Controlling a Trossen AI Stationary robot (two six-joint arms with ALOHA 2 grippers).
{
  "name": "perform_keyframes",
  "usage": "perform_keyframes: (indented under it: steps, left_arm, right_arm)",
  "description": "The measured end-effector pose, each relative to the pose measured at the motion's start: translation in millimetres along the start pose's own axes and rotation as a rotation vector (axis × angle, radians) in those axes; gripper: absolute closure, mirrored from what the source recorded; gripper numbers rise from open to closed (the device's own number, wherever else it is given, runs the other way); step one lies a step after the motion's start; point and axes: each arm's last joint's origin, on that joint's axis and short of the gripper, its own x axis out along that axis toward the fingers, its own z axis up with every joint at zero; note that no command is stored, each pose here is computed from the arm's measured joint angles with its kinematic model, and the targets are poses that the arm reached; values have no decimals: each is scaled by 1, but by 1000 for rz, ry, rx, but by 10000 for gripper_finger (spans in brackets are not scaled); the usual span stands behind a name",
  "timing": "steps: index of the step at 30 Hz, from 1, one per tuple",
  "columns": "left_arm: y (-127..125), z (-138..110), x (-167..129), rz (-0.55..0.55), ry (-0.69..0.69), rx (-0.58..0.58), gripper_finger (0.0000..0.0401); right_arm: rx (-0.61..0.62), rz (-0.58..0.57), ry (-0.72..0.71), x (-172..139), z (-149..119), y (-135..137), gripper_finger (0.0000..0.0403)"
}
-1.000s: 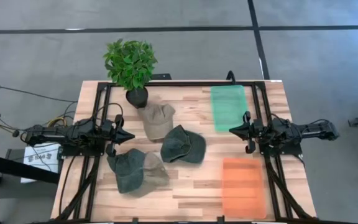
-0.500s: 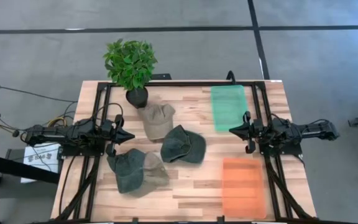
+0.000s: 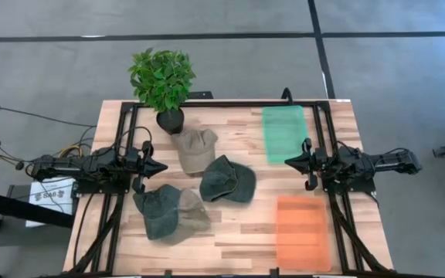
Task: Pick & Place hat
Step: Put the top brown cap into the green bin
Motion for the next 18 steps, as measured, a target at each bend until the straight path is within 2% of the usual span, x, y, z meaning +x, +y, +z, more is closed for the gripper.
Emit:
perform_keyframes:
  steps: [8, 13, 18]
  left_arm:
    - [-1, 5, 0, -15, -46, -13, 401]
    - [-1, 7, 2, -13, -28, -44, 401]
    - [-4, 22, 7, -8, 2, -47, 401]
  right_arm:
    - [0, 0, 0, 0, 0, 0, 403]
    - [0, 0, 1, 0, 0, 0, 403]
    - [0, 0, 0, 0, 0, 0, 403]
